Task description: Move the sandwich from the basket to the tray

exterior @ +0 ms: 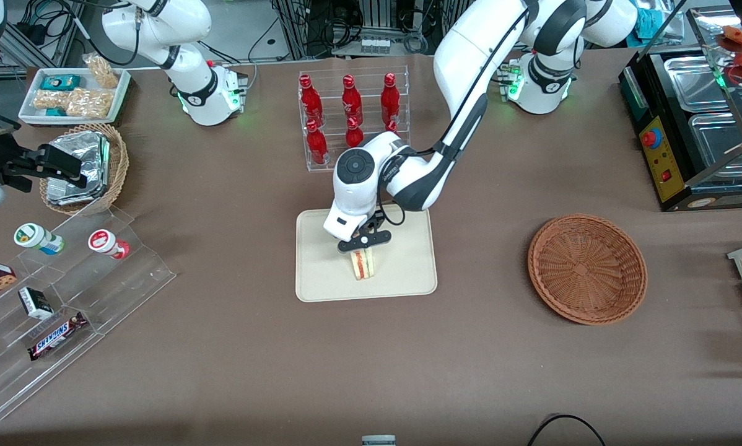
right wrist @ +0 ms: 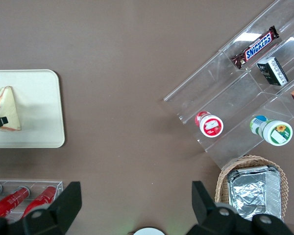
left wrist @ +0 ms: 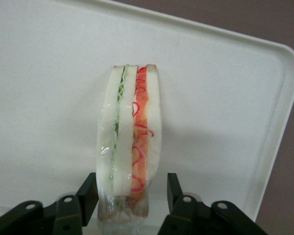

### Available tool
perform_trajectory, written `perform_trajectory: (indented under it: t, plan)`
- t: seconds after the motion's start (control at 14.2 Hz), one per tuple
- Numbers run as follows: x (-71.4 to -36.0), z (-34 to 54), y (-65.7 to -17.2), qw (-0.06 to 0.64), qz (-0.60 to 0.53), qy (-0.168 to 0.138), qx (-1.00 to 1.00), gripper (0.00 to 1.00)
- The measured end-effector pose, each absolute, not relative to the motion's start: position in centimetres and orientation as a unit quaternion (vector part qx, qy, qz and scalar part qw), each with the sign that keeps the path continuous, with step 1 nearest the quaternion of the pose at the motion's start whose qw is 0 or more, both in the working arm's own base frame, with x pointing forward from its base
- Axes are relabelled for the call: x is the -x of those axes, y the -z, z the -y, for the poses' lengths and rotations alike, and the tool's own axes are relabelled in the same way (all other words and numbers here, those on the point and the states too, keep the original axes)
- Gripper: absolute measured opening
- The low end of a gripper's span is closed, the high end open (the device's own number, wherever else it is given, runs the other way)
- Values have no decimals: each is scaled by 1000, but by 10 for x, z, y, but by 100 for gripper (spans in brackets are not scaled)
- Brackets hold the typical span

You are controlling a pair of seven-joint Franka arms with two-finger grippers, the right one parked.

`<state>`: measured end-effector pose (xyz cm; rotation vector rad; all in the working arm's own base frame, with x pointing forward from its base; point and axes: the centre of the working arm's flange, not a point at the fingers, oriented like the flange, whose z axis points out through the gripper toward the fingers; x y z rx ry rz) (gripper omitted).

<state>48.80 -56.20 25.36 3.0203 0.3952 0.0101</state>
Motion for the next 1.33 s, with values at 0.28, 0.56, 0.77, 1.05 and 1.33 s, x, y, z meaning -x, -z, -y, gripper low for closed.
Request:
perform_trajectory:
  t: [0.28,0.56,0.77,1.05,1.33]
  plan:
    - [-499,546,-309,32,-122,-7,-992,100]
    - [-515,484,-348,-29,-132,12,-991,100]
    - [-535,418,-348,-52,-134,17,-989,100]
    - [-556,332,-354,-45,-100,43,-993,100]
    - [-563,246,-395,-37,-35,68,-996,100]
